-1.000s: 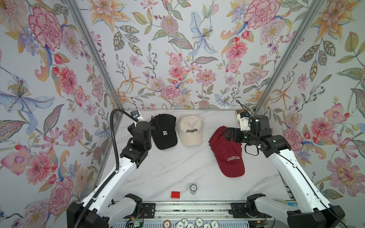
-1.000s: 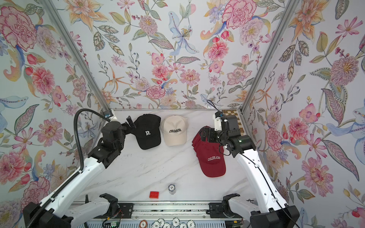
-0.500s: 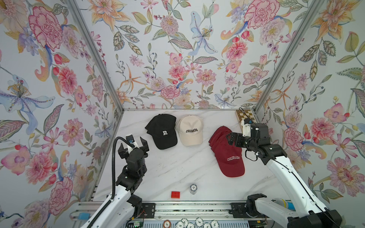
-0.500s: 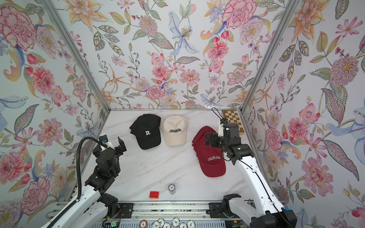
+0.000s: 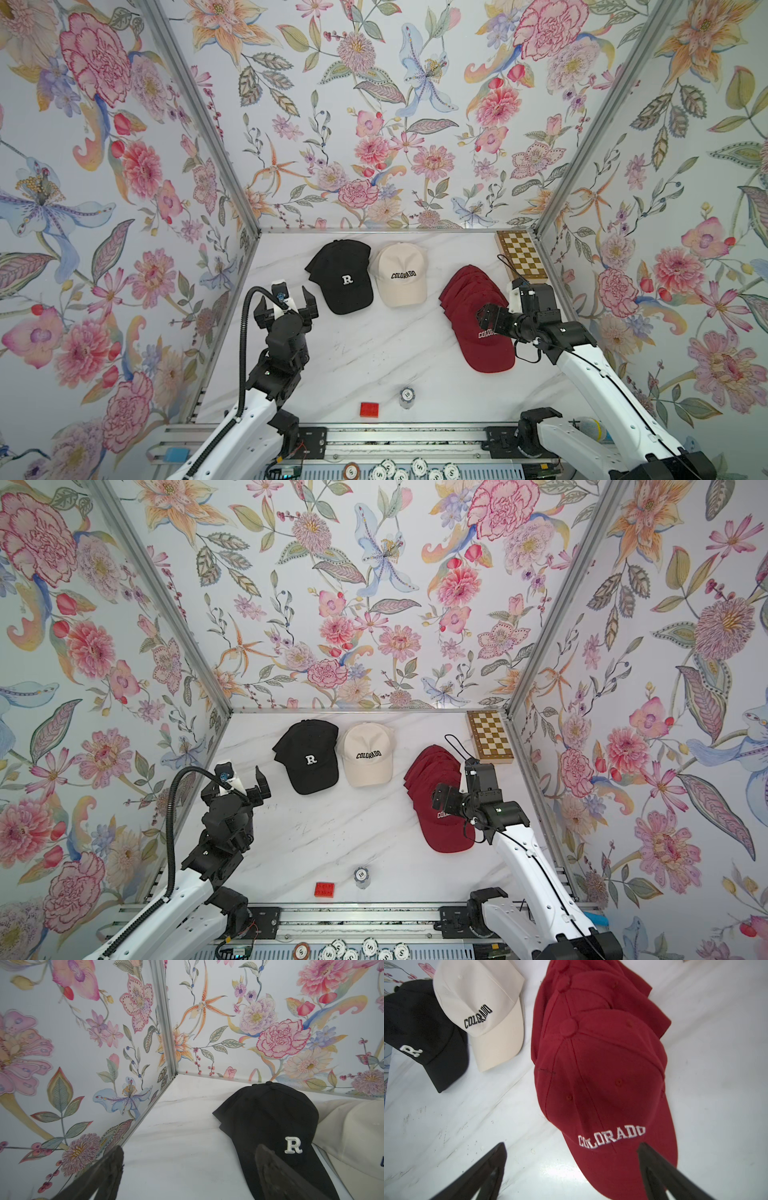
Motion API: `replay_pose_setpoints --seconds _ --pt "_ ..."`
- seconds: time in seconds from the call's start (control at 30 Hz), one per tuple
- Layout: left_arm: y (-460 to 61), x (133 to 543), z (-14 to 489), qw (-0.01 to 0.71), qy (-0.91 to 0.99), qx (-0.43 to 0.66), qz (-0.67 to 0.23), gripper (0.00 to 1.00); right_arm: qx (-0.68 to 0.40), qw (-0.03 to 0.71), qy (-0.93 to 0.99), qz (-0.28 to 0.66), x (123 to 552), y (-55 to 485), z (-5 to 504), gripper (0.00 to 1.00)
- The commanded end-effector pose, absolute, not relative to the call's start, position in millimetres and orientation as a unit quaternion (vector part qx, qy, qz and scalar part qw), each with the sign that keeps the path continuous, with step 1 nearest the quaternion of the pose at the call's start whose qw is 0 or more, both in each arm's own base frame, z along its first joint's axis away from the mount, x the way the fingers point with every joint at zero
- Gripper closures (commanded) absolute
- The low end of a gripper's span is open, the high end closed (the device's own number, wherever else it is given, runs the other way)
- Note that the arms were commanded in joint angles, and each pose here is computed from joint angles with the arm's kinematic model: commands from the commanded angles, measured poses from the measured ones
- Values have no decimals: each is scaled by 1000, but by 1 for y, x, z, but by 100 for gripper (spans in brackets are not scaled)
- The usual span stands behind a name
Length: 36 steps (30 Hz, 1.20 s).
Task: Stack the baseball caps by color
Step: Move the baseball cap to the center of the board.
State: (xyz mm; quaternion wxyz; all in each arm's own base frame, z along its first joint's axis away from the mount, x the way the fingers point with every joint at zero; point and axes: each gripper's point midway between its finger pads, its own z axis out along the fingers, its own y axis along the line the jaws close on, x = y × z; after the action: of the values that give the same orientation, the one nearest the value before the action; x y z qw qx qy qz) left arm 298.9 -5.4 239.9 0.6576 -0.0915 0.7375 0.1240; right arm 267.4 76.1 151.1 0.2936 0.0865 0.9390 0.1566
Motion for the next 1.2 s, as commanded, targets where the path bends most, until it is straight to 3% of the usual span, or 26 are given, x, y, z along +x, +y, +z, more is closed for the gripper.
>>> replay_pose_setpoints --seconds 0.0,0.43,1.17 --pt "-28 313 252 671 735 -62 74 0 95 264 947 158 264 78 136 1" --pt "-69 344 269 680 733 -12 18 0 79 222 963 130 288 79 106 1" --pt "-93 393 274 674 735 41 60 0 134 223 961 92 342 78 103 0"
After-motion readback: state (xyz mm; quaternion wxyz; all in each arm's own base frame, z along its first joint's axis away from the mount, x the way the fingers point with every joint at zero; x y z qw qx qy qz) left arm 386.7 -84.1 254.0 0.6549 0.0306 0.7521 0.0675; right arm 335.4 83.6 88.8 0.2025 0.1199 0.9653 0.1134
